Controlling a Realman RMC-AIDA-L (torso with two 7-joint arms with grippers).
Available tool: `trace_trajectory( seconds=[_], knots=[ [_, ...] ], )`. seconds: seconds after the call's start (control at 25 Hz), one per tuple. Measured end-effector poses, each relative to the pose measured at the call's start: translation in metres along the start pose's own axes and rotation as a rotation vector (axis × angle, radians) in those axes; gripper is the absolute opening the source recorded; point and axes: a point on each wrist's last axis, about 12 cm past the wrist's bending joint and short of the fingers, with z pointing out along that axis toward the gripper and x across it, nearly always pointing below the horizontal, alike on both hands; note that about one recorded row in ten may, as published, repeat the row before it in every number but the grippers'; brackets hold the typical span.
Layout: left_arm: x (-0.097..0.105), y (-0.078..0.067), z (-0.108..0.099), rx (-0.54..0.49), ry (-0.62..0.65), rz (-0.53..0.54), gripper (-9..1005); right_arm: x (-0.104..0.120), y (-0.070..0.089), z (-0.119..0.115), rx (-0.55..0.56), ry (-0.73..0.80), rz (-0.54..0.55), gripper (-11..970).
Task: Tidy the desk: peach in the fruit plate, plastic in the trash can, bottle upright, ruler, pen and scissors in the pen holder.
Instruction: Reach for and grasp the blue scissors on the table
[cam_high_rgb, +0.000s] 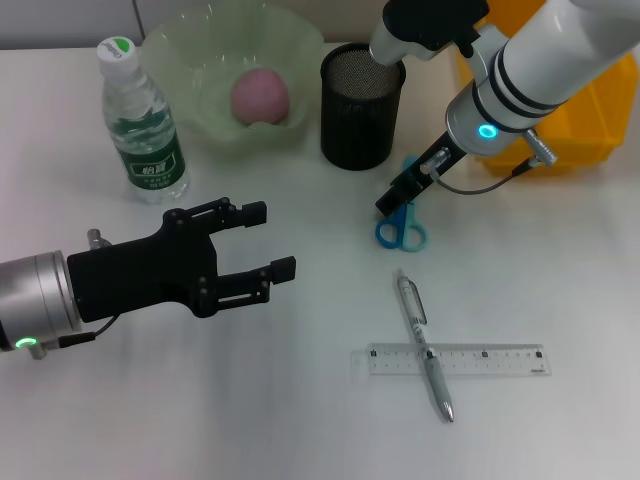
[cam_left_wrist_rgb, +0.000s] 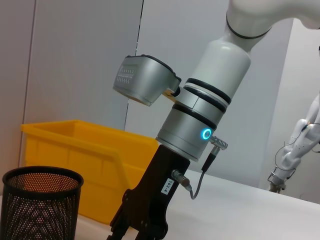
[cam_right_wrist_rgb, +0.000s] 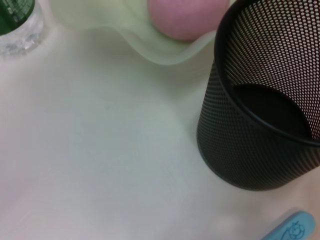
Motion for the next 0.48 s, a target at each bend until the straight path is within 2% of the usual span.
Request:
trace_trajectory(
  seconds=[0.48],
  knots=[
    [-0.0002, 0.0, -0.0001, 0.0, -0.002, 0.0, 741, 0.0022, -0.002, 0.0, 0.001, -0.003, 0.009, 717]
  ],
)
